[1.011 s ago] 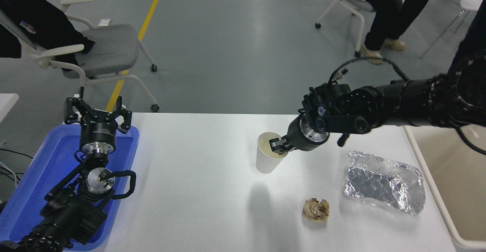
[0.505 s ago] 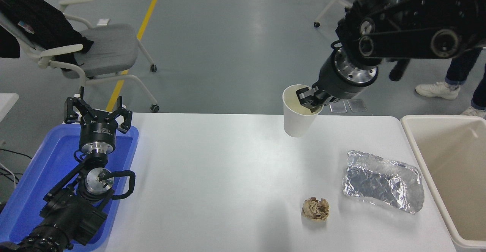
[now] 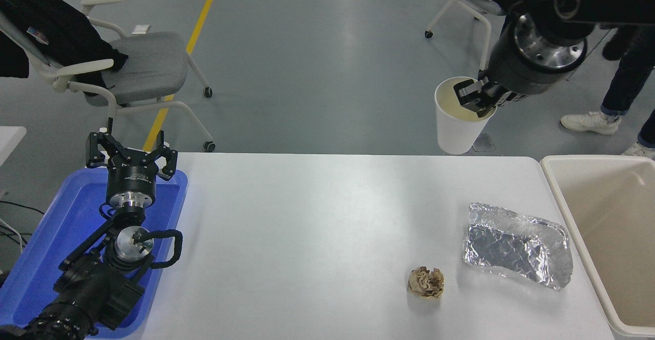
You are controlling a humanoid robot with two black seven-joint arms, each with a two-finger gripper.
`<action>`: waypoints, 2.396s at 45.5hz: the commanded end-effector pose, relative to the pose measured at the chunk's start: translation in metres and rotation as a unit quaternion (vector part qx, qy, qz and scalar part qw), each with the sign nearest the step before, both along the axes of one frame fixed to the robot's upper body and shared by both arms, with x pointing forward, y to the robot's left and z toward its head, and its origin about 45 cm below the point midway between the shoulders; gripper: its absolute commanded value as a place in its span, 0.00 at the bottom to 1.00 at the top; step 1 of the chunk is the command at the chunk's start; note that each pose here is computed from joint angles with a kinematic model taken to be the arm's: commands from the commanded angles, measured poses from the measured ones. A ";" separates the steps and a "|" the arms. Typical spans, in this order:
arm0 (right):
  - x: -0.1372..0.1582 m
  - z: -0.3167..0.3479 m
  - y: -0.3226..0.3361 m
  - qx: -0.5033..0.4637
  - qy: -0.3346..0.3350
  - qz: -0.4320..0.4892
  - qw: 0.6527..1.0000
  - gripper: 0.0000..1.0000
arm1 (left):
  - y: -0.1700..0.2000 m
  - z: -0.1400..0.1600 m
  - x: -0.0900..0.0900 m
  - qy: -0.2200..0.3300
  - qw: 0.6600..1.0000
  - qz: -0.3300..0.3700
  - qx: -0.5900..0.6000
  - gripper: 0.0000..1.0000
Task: Pick up paper cup place in dustbin
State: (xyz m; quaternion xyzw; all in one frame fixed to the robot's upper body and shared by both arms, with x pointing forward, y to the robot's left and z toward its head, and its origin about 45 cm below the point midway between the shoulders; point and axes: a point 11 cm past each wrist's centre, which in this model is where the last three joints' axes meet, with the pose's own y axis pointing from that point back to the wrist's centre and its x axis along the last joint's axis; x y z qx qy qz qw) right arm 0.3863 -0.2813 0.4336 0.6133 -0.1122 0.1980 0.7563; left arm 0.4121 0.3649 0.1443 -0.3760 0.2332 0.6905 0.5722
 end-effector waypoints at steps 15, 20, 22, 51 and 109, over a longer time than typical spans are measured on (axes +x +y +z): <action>-0.032 -0.084 -0.261 -0.060 -0.064 -0.186 0.979 0.00 | 0.000 0.000 0.000 0.000 1.000 0.000 0.000 0.99; -0.043 -0.123 -0.303 -0.072 -0.090 -0.220 0.969 0.00 | 0.000 0.000 0.000 0.000 1.000 0.001 0.000 0.99; -0.045 -0.136 -0.312 -0.076 -0.097 -0.227 0.966 0.00 | 0.000 0.000 0.000 0.000 1.000 0.000 0.000 0.99; -0.086 -0.312 -0.323 -0.033 -0.156 -0.340 0.927 0.00 | 0.000 0.001 0.000 -0.001 1.000 0.000 0.000 0.99; 0.032 -0.165 -0.148 0.069 -0.109 -0.093 0.987 1.00 | -0.001 0.000 0.000 -0.001 1.000 -0.001 0.000 0.99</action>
